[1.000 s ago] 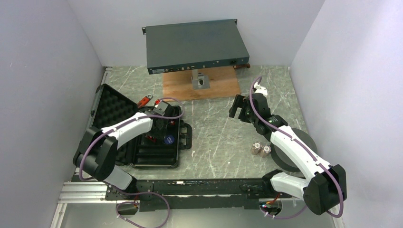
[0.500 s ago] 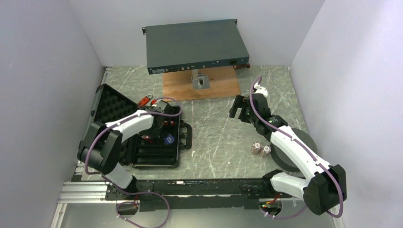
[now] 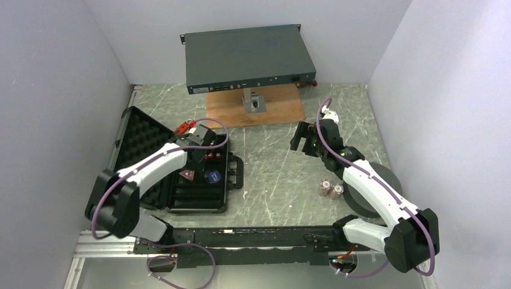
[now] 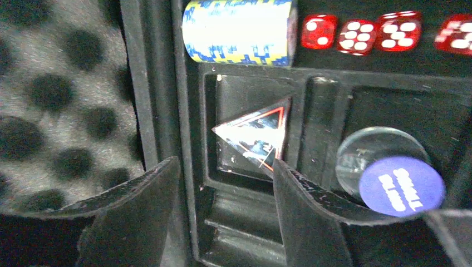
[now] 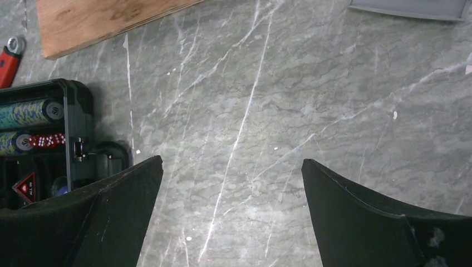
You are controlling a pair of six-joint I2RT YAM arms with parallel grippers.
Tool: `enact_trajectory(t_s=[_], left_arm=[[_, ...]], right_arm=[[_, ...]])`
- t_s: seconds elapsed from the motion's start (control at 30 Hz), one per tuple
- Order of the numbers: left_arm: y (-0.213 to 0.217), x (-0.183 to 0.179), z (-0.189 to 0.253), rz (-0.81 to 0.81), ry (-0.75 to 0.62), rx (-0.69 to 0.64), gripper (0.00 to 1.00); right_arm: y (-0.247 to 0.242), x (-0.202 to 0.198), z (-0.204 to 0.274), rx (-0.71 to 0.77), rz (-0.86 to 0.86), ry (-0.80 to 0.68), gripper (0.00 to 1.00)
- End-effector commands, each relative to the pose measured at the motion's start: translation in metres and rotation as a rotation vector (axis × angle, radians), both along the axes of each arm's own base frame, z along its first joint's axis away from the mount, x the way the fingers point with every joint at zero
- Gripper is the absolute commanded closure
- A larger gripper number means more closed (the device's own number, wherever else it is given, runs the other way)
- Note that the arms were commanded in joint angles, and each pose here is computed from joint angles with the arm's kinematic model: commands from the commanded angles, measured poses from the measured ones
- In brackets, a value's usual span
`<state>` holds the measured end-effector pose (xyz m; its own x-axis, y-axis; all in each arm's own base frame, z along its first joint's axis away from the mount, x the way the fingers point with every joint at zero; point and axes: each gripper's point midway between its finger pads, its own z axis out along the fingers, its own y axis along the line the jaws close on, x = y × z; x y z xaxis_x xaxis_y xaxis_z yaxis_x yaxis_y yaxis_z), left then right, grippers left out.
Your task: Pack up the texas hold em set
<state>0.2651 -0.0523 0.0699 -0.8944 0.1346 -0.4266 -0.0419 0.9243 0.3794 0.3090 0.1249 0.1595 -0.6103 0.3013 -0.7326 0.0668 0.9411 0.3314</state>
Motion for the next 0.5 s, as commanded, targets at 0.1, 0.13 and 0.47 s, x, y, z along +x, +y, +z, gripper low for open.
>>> enact_trajectory(t_s=[0.1, 0.13, 0.47], left_arm=[[-0.03, 0.006, 0.062, -0.158, -0.167, -0.15, 0.2], [-0.031, 0.005, 0.071, -0.176, -0.188, -0.158, 0.17], [-0.028, 0.0, 0.122, -0.266, -0.32, -0.174, 0.0]], right_arm=[[0.004, 0.007, 0.017, 0.019, 0.013, -0.045, 0.0], [0.004, 0.006, 0.018, 0.021, 0.015, -0.045, 0.0], [0.007, 0.0, 0.015, 0.018, 0.042, -0.004, 0.0]])
